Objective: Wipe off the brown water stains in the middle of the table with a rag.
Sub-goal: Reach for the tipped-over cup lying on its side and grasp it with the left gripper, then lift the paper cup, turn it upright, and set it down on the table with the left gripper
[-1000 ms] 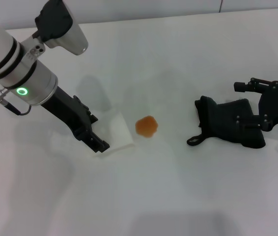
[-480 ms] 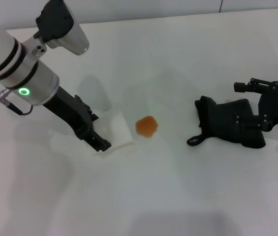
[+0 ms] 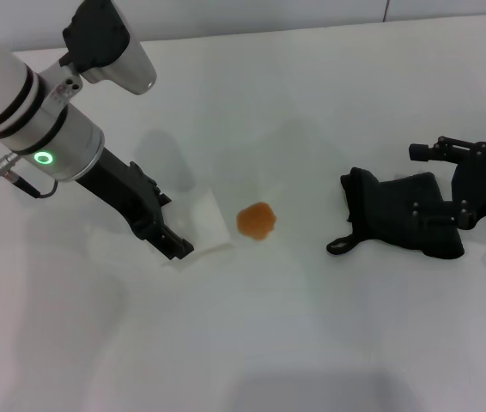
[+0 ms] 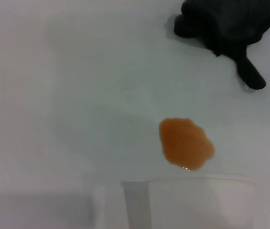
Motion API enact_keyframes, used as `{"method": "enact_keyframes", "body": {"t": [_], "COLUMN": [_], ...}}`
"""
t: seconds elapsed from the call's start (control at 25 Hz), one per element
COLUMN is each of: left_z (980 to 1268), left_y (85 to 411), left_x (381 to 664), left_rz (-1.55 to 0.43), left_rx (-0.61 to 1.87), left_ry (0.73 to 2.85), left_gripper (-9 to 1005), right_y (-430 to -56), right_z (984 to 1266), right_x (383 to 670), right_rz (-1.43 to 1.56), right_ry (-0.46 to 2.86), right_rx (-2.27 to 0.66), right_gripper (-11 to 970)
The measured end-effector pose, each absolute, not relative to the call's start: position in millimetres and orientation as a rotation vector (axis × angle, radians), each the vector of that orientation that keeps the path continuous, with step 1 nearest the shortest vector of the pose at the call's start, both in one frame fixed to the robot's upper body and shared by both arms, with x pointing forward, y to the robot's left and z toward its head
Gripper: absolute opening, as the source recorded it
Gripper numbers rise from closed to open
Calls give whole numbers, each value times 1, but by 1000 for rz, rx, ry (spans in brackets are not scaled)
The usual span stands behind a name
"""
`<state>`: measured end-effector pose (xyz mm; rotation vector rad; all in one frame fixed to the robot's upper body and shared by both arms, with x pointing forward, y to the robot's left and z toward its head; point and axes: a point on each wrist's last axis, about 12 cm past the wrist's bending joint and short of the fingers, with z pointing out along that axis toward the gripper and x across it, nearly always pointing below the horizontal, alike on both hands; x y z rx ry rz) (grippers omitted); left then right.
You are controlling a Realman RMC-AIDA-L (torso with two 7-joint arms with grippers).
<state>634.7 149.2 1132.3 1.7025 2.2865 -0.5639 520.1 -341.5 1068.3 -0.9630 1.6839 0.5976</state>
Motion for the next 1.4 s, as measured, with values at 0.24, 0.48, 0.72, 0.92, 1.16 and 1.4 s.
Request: {"method": "enact_keyframes", "body": {"t": [0.24, 0.48, 0.72, 0.92, 1.16, 1.4], "left_z": [1130, 1130, 1131, 1131, 1132, 1135], "left_y": [147, 147, 146, 146, 146, 143], "left_x": [636, 637, 638, 639, 639, 640], "left_rz": [-546, -532, -524, -523, -523, -519], "left_rx": [1697, 1691, 1687, 1681, 1679, 1684], "left_ry": [2285, 2284, 2280, 2282, 2291, 2289], "left_gripper": [837, 835, 834, 832, 755, 683], "right_y": [-342, -342, -342, -342, -341, -342], "right_z": [1068, 1068, 1068, 1068, 1068, 1068], "right_x": [520, 520, 520, 521, 521, 521], "right_rz": [597, 596, 594, 594, 594, 594], "right_ry": [1684, 1685, 1686, 1685, 1685, 1686], "right_rx": [-963, -963, -963, -963, -964, -963], "right_gripper": [840, 840, 840, 840, 840, 840]}}
